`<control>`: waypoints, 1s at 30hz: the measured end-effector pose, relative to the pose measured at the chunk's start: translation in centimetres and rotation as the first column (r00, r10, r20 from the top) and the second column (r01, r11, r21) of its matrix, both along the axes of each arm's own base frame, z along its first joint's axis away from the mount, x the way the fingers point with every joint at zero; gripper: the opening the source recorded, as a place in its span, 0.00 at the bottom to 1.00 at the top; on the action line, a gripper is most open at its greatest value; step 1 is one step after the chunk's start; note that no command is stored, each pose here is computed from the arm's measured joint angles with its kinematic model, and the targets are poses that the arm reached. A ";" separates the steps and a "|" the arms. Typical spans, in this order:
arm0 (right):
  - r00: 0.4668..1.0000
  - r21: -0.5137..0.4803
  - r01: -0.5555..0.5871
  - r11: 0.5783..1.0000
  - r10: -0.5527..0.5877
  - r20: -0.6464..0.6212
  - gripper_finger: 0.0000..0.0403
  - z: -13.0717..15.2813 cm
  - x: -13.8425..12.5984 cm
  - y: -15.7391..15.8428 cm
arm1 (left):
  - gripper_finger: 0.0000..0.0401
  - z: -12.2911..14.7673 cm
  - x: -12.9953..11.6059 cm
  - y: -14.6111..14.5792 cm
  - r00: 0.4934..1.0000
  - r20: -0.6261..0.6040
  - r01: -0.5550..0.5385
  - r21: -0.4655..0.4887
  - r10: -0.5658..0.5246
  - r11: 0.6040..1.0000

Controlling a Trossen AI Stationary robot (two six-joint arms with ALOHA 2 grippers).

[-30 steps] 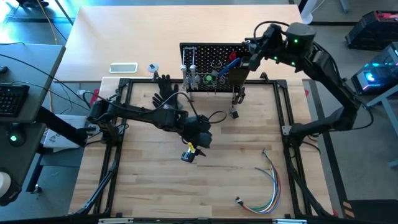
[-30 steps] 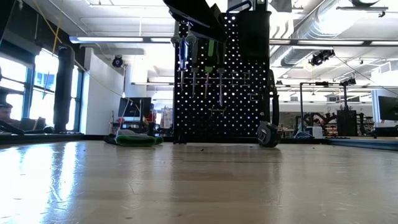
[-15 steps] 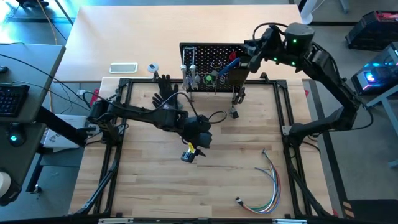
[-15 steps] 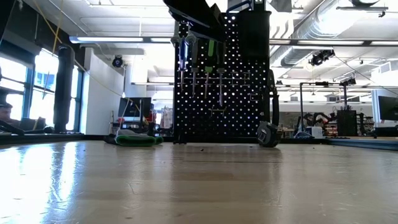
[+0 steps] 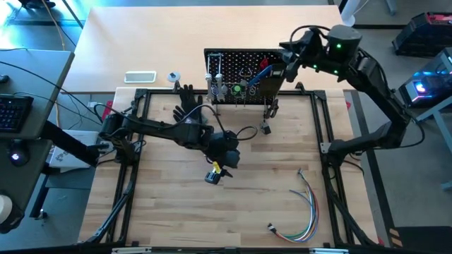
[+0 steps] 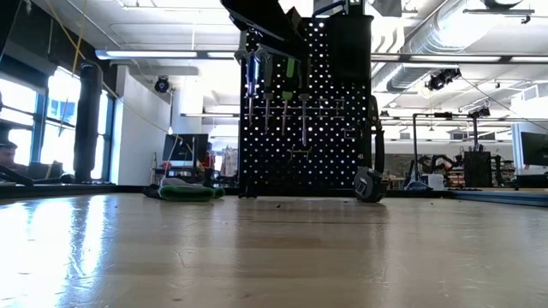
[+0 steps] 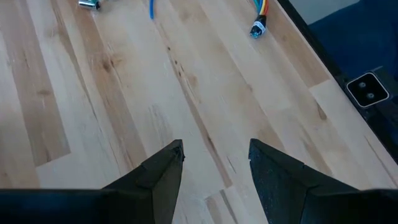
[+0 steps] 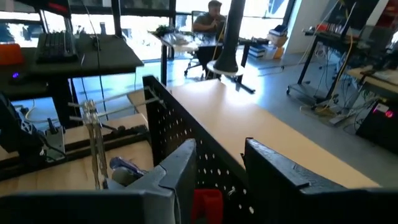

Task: Hang tools onto peg board
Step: Put the silver socket into the black bin on the pegboard

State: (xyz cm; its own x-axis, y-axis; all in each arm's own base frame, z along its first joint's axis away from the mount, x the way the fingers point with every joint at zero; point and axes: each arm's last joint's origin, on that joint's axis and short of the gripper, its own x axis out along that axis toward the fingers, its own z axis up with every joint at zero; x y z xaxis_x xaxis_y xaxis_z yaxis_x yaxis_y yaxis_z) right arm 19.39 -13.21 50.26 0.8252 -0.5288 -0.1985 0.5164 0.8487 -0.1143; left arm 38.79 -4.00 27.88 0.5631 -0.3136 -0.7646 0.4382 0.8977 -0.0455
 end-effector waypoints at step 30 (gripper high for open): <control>0.977 -0.108 -0.211 0.972 0.212 -0.001 0.32 2.2 -10.4 10.2 | 0.44 15.0 -15.5 3.7 0.884 0.370 -0.340 0.083 0.288 0.937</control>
